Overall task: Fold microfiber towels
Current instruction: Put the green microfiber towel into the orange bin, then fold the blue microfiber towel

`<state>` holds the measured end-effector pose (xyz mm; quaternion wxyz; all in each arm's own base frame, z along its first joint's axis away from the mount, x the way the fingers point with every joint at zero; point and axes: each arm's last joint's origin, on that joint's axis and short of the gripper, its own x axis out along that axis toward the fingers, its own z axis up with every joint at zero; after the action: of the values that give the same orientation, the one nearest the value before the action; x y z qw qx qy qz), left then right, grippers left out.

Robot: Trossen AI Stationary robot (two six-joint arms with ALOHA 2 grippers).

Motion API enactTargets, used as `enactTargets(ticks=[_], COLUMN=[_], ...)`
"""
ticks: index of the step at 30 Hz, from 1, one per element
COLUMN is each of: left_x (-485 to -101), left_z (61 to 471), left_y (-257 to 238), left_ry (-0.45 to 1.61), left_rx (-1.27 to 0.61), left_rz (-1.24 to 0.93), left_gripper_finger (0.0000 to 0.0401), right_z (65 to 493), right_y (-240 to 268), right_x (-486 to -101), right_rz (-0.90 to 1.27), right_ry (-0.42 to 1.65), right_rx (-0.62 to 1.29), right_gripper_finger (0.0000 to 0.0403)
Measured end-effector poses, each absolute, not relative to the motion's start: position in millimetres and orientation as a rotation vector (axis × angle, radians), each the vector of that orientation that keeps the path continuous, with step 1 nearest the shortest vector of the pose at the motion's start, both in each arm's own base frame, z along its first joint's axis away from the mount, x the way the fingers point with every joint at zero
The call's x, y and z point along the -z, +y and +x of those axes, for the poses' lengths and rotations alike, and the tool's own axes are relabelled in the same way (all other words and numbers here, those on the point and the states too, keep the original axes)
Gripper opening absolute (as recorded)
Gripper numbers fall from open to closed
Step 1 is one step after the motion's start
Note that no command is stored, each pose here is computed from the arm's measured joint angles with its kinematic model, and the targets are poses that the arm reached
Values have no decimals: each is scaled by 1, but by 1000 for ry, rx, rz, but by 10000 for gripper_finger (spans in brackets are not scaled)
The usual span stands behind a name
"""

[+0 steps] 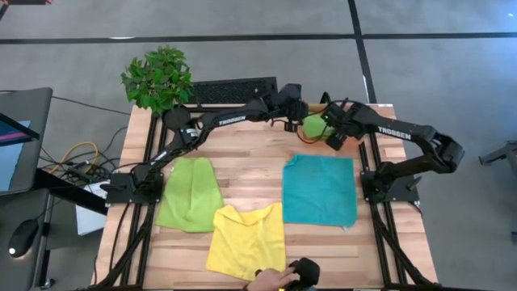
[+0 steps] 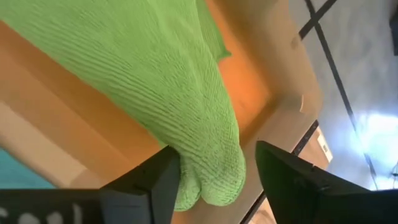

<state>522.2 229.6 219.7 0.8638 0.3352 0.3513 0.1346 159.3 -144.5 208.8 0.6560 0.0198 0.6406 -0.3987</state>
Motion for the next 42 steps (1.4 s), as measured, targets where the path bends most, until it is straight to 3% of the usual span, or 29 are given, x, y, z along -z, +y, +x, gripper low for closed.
enactTargets(ticks=[10,15,24,33,42], left_x=[-260,-278,-299,-292,-287], left_z=[507,496,459,449,455], left_y=[220,213,188,146,84], left_ry=[696,693,868,1050,1207], left_rx=[-242,-190,74,265,257], left_rz=[575,474,203,40,63], left_gripper_finger=[103,103,103,103,103], right_z=[168,172,170,163,150], right_y=[-131,-136,-146,-90,-20], right_x=[-236,-246,-243,-278,-281], right_rz=[-8,29,30,-38,-75], right_ry=[1366,1195,1158,963,1009], right_rx=[872,953,892,736,464], right_gripper_finger=[232,232,232,232,232])
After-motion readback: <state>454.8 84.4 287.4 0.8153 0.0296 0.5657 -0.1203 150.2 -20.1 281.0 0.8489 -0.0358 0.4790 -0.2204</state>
